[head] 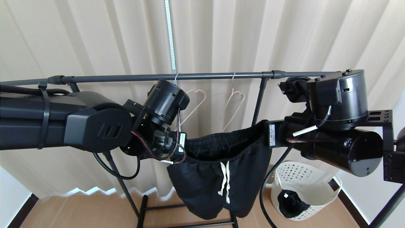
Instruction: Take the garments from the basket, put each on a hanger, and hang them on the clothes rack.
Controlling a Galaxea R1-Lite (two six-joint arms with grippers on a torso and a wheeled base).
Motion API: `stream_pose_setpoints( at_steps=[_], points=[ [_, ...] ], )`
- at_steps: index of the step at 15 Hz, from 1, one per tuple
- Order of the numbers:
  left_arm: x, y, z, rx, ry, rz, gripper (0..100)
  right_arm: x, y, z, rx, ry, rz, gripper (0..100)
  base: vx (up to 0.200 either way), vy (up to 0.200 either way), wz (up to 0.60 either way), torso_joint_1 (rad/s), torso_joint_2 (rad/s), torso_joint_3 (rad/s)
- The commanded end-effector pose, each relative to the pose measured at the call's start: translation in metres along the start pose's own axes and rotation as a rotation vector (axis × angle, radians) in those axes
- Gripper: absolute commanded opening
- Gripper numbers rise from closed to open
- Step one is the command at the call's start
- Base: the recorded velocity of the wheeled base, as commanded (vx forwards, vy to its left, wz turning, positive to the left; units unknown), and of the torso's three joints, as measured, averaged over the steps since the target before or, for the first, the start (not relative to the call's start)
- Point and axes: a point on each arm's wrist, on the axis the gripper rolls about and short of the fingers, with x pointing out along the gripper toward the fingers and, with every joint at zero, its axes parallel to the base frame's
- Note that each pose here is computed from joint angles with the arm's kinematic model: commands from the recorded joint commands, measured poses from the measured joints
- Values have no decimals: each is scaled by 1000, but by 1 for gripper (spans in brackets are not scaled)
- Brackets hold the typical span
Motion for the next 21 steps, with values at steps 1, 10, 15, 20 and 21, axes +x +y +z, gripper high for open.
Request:
stream_pose_setpoints(
  at_steps=[1, 10, 15, 20, 21],
  points=[
    [-4, 3, 0, -6, -6, 0, 0, 0, 0, -1, -1, 2, 0, 0, 0, 0, 0, 0, 0, 0],
    [-20, -2, 27, -42, -108, -43, 0, -7, -9, -32, -226, 89, 6, 100, 0, 0, 0, 0, 0, 0],
    [-34, -4, 48, -80, -185, -72, 0, -25, -27, -68, -485, 201, 237, 100, 0, 0, 0, 0, 0, 0],
    [-36, -13, 43, -57, -175, -90, 0, -22, -15, -64, -318, 118, 553, 100, 0, 0, 0, 0, 0, 0],
    [-41, -11, 41, -53, -176, -95, 0, -16, -8, -62, -233, 99, 563, 100, 0, 0, 0, 0, 0, 0]
  ],
)
